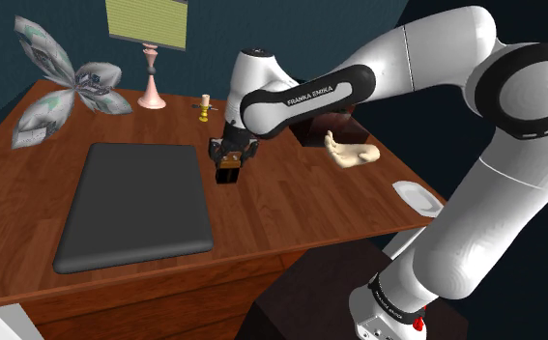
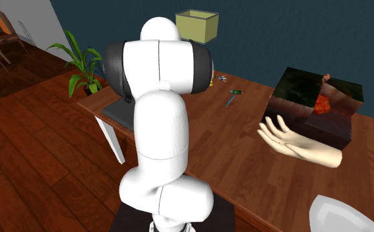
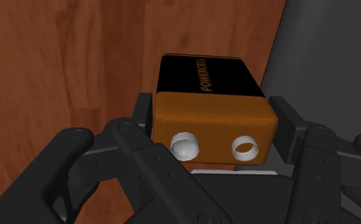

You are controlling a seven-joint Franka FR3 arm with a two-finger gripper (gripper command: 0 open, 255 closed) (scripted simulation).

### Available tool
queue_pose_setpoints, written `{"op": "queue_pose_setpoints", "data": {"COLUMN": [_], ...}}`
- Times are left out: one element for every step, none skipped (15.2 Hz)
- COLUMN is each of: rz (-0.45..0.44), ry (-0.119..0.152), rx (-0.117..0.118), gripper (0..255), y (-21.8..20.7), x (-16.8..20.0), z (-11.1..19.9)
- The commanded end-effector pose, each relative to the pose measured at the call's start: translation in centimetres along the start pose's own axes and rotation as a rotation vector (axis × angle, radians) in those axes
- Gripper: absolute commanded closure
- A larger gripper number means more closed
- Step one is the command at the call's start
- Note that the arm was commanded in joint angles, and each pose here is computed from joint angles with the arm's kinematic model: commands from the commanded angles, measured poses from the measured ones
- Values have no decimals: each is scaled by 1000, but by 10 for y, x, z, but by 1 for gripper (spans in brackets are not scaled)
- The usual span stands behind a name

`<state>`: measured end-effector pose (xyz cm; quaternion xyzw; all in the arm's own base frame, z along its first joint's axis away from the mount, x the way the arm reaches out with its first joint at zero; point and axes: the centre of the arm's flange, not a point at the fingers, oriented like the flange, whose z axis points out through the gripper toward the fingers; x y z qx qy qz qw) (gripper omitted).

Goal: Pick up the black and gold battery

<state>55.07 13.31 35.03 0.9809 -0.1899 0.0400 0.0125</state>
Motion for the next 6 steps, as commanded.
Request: {"op": "queue_pose_setpoints", "data": {"rz": [0,0,0,0,0,0], "ry": [0,0,0,0,0,0], "rx": [0,0,0,0,0,0], "gripper": [255,255,255,255,255,255], "y": [1,1,1,1,1,1], "x": [1,1,2,2,2,2], "z": [-10,-15,-21,-26,-27,-27]}}
